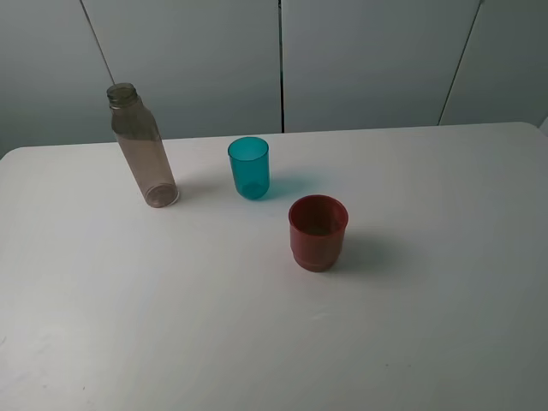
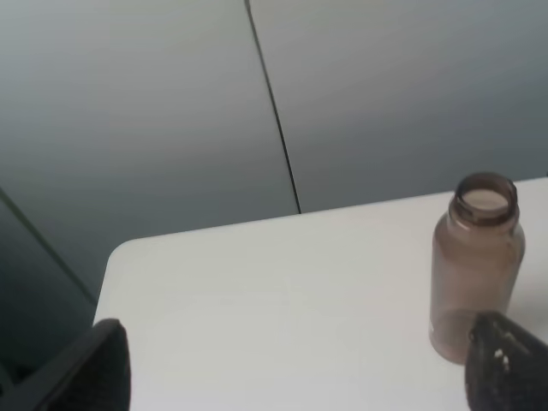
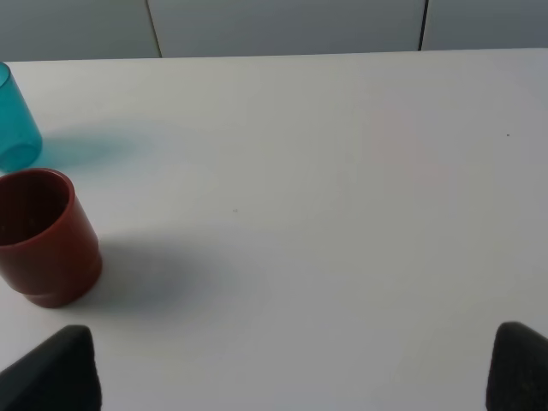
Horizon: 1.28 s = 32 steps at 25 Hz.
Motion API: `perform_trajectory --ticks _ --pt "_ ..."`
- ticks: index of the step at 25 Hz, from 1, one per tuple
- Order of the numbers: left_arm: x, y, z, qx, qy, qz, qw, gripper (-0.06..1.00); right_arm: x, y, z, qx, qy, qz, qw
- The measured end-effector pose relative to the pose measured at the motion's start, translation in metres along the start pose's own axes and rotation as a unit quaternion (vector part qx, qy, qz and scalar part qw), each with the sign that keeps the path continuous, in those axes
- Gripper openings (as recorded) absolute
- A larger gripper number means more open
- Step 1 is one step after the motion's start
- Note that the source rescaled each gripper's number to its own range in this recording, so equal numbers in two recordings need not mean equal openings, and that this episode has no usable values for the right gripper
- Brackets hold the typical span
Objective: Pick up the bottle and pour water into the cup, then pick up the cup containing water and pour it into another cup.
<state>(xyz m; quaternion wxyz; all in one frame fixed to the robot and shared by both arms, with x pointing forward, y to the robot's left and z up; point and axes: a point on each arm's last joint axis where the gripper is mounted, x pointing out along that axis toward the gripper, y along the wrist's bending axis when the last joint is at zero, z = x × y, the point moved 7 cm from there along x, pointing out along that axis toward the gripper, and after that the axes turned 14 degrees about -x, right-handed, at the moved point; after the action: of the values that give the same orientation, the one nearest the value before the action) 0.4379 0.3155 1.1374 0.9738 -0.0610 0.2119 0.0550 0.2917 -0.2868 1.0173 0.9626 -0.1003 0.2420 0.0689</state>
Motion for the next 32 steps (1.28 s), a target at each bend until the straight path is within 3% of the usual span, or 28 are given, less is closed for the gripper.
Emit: perform_trajectory --ticks 3,12,25,29,32 --pt "-0.018 0.005 -0.028 -0.023 0.018 0.004 1.000 1.00 0.000 0.000 0.000 0.000 0.000 0.000 1.000" --pt "-0.056 0.021 -0.088 -0.027 0.057 0.026 0.998 1.00 0.000 0.000 0.000 0.000 0.000 0.000 1.000" --pt "-0.093 0.024 -0.128 -0.052 0.012 0.006 0.999 1.00 0.000 0.000 0.000 0.000 0.000 0.000 1.000" --pt "-0.098 0.031 -0.139 -0.091 -0.007 0.018 0.996 1.00 0.000 0.000 0.000 0.000 0.000 0.000 1.000" --pt "-0.094 0.039 -0.156 -0.118 0.015 0.043 0.992 1.00 0.000 0.000 0.000 0.000 0.000 0.000 1.000"
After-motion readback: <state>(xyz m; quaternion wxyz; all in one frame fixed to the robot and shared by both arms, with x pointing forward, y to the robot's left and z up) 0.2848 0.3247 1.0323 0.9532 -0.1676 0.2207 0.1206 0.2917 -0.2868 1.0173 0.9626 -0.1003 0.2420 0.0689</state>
